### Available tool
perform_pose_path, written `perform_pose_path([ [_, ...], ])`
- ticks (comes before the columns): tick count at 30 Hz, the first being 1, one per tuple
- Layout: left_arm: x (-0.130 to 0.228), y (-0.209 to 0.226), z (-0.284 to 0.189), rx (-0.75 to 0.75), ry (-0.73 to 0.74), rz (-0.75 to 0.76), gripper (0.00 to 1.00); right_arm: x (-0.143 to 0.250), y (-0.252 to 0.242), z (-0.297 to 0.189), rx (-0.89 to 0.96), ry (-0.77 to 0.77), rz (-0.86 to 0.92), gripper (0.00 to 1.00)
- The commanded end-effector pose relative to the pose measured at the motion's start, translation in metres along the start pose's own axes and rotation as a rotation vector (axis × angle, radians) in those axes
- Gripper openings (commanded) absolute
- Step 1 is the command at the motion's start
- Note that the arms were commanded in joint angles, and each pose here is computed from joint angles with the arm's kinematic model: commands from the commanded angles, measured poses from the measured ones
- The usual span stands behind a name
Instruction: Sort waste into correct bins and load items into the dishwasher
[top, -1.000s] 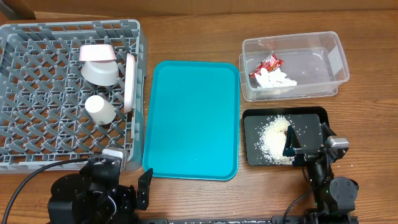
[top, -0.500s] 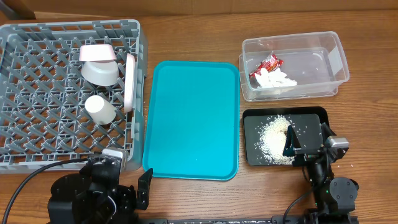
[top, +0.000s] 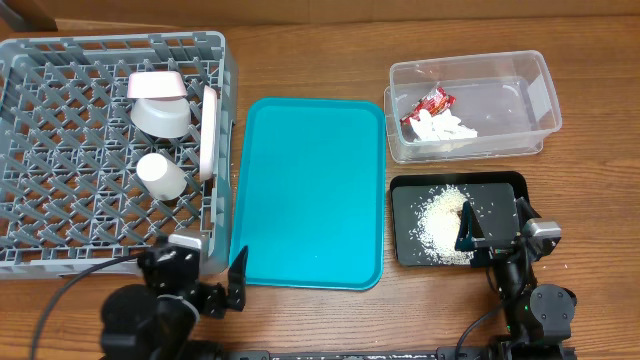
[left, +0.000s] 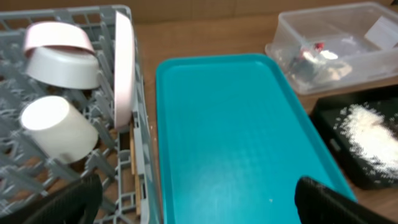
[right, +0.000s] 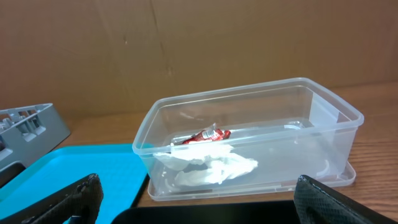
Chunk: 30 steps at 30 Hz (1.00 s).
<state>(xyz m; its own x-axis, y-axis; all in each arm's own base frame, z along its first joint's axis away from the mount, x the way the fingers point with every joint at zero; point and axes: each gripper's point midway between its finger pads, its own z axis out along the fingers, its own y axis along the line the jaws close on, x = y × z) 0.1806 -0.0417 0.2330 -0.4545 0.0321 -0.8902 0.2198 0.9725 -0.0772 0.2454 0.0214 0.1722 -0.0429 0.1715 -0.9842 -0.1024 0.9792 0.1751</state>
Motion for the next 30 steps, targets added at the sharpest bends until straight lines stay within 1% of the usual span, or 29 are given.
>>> perform_pose_path([
  [1,0.025,0.002,0.024,0.013,-0.047,-0.005,1.00,0.001,-0.002,0.000,0.010,-0.006,-0.001,1.00],
  [5,0.034,0.004,0.049,0.025,-0.167,-0.025,1.00,0.001,-0.002,0.000,0.010,-0.006,-0.001,1.00],
  [9,0.026,0.008,0.062,0.018,-0.316,-0.002,1.00,0.001,-0.002,0.000,0.010,-0.006,-0.001,1.00],
  [12,0.015,0.018,0.067,-0.031,-0.422,0.005,1.00,0.001,-0.003,0.000,0.010,-0.006,-0.001,1.00],
  [13,0.009,0.024,0.067,-0.070,-0.472,0.002,1.00,0.001,-0.002,0.000,0.010,-0.006,-0.001,1.00],
  [17,0.002,0.040,0.065,-0.163,-0.566,-0.018,1.00,0.001,-0.003,0.000,0.010,-0.006,-0.001,1.00],
  [18,0.003,0.044,0.065,-0.186,-0.576,-0.024,1.00,0.001,-0.002,0.000,0.010,-0.006,-0.001,1.00],
  [20,0.008,0.049,0.067,-0.209,-0.552,-0.030,1.00,0.001,-0.003,0.000,0.010,-0.006,-0.001,1.00],
  [22,0.019,0.049,0.074,-0.209,-0.498,-0.031,1.00,0.001,-0.002,0.000,0.010,-0.006,-0.001,1.00],
  [24,0.040,0.045,0.085,-0.178,-0.401,-0.027,1.00,0.001,-0.002,0.000,0.010,-0.006,-0.001,1.00],
  [27,0.040,0.037,0.086,-0.131,-0.399,-0.017,1.00,0.001,-0.002,0.000,0.010,-0.006,-0.001,1.00],
  [30,0.040,0.036,0.086,-0.127,-0.400,-0.016,1.00,0.001,-0.003,0.000,0.010,-0.006,-0.001,1.00],
])
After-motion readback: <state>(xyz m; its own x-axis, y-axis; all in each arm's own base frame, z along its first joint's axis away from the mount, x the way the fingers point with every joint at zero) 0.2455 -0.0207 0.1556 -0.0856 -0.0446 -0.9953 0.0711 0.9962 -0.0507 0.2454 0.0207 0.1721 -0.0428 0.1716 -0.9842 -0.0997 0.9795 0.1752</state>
